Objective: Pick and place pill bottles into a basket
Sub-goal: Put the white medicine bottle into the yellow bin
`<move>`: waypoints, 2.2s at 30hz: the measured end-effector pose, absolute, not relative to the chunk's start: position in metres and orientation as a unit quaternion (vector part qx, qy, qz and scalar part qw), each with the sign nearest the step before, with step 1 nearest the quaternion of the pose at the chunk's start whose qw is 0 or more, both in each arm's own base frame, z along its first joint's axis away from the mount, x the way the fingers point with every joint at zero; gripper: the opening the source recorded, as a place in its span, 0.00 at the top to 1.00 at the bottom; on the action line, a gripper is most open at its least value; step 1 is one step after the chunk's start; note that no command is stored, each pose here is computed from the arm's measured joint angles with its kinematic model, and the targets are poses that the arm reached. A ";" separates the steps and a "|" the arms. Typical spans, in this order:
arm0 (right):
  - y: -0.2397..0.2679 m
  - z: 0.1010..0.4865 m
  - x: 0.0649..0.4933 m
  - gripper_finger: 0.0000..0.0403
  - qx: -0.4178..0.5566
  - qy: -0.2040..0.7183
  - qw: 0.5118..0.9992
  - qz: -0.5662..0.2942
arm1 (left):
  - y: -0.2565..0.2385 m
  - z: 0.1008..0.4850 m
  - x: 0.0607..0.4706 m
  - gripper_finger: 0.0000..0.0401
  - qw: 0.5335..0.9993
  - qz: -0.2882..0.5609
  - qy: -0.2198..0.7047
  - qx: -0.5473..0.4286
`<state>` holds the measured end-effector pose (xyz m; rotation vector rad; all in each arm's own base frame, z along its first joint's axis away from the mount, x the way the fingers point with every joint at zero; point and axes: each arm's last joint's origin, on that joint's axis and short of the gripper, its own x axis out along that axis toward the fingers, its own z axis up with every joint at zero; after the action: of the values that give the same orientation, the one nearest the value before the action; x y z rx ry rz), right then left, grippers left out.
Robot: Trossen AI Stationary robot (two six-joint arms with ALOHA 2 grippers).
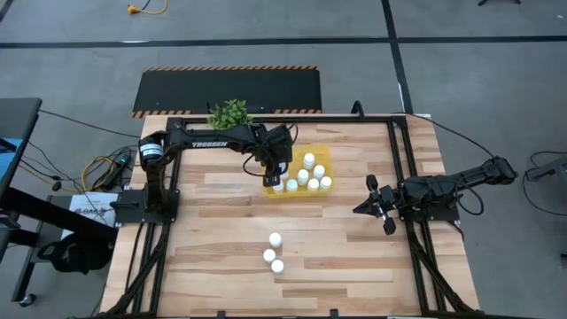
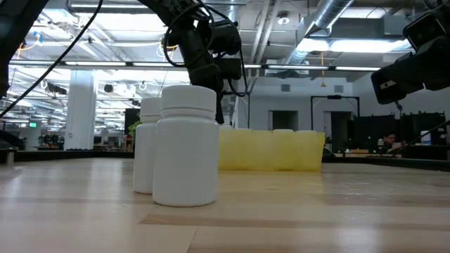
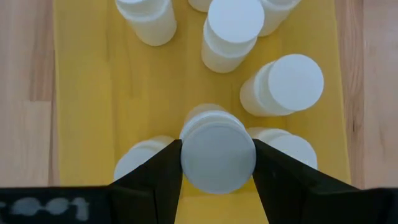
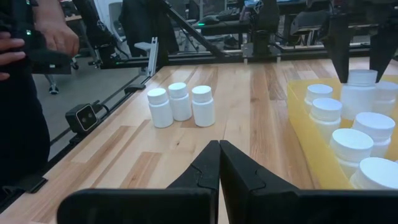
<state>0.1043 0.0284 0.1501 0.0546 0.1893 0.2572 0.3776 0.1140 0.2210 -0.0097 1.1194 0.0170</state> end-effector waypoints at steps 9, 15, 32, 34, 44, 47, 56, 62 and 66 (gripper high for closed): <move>0.028 0.150 0.104 1.00 0.027 0.094 0.987 0.128 | 0.112 0.221 0.378 0.59 0.846 0.002 0.534 0.004; 0.028 0.150 0.104 1.00 0.027 0.094 0.987 0.128 | 0.110 0.221 0.378 0.59 0.844 -0.001 0.536 0.009; 0.028 0.150 0.104 1.00 0.027 0.094 0.987 0.128 | 0.106 0.203 0.386 0.59 0.833 -0.015 0.552 0.012; 0.028 0.150 0.104 1.00 0.027 0.094 0.987 0.128 | 0.106 0.202 0.385 0.59 0.833 -0.014 0.553 0.013; 0.028 0.150 0.104 1.00 0.027 0.094 0.987 0.128 | 0.105 0.202 0.385 0.59 0.831 -0.015 0.556 0.012; 0.028 0.150 0.104 1.00 0.027 0.094 0.987 0.128 | 0.105 0.202 0.385 0.59 0.831 -0.015 0.556 0.012; 0.028 0.150 0.104 1.00 0.027 0.094 0.987 0.128 | 0.105 0.202 0.385 0.59 0.832 -0.018 0.555 0.013; 0.028 0.150 0.104 1.00 0.027 0.094 0.987 0.128 | 0.105 0.202 0.385 0.59 0.832 -0.020 0.555 0.016; 0.028 0.150 0.104 1.00 0.027 0.094 0.987 0.128 | 0.105 0.202 0.385 0.59 0.832 -0.021 0.555 0.016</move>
<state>0.1044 0.0284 0.1501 0.0549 0.1892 0.2571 0.3851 0.1047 0.2023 0.0338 1.1764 -0.0436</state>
